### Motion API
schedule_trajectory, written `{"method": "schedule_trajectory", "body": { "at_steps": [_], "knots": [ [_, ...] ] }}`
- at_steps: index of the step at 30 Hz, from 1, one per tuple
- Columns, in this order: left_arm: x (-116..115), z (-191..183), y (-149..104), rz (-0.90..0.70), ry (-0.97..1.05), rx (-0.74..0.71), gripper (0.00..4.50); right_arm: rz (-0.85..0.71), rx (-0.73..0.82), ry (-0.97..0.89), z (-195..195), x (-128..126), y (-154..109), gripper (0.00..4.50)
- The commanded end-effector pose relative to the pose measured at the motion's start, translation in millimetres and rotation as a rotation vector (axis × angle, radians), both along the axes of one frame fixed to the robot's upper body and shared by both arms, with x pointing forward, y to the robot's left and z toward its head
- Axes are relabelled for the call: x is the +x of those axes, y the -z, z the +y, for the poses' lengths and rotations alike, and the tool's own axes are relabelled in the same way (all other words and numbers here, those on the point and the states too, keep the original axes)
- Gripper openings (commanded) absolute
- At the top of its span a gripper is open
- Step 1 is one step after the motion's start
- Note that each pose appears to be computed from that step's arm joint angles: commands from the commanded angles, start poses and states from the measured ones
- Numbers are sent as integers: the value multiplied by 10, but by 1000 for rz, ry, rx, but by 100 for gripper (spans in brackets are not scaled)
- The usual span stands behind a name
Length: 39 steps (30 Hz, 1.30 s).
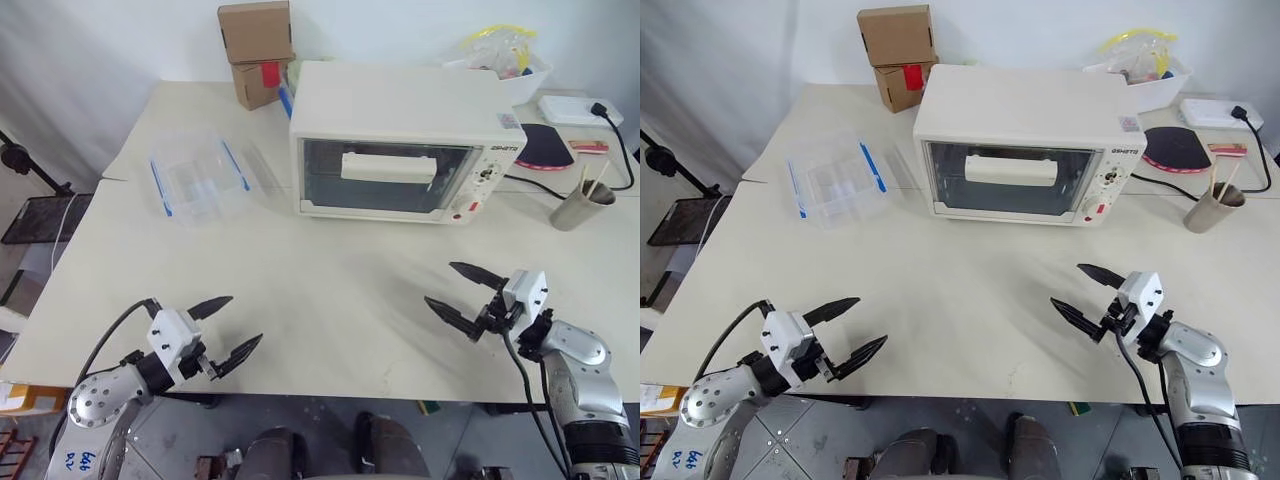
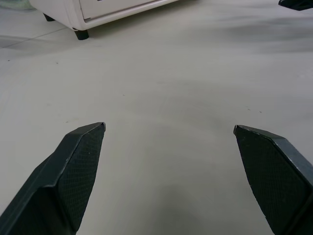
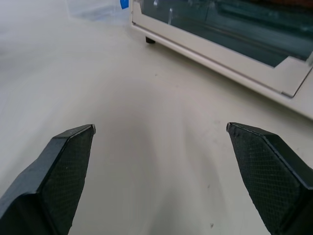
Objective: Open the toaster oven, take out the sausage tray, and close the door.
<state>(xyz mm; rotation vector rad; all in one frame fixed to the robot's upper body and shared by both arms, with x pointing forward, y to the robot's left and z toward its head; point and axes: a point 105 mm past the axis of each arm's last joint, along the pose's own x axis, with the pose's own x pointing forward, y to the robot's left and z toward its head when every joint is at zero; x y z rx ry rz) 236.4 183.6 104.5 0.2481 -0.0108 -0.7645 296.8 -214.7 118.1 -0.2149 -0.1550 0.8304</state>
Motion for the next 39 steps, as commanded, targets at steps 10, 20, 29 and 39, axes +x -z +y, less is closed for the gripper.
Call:
{"method": "schedule_trajectory", "body": {
  "at_steps": [10,20,29,39],
  "knots": [
    [374,-194,-775,-16,128,-281,448,-90,202,-95,374,230,-1018,450],
    [446,-365,-920,-57,224,-295,448,-116,232,-109,542,459,-1158,450],
    [598,-272,-896,-39,139,-355,448,-256,7,-299,703,77,-1016,450],
    [1172,-453,-1104,-45,96,-487,197,-278,-168,-311,651,-45,-601,450]
  ]
}}
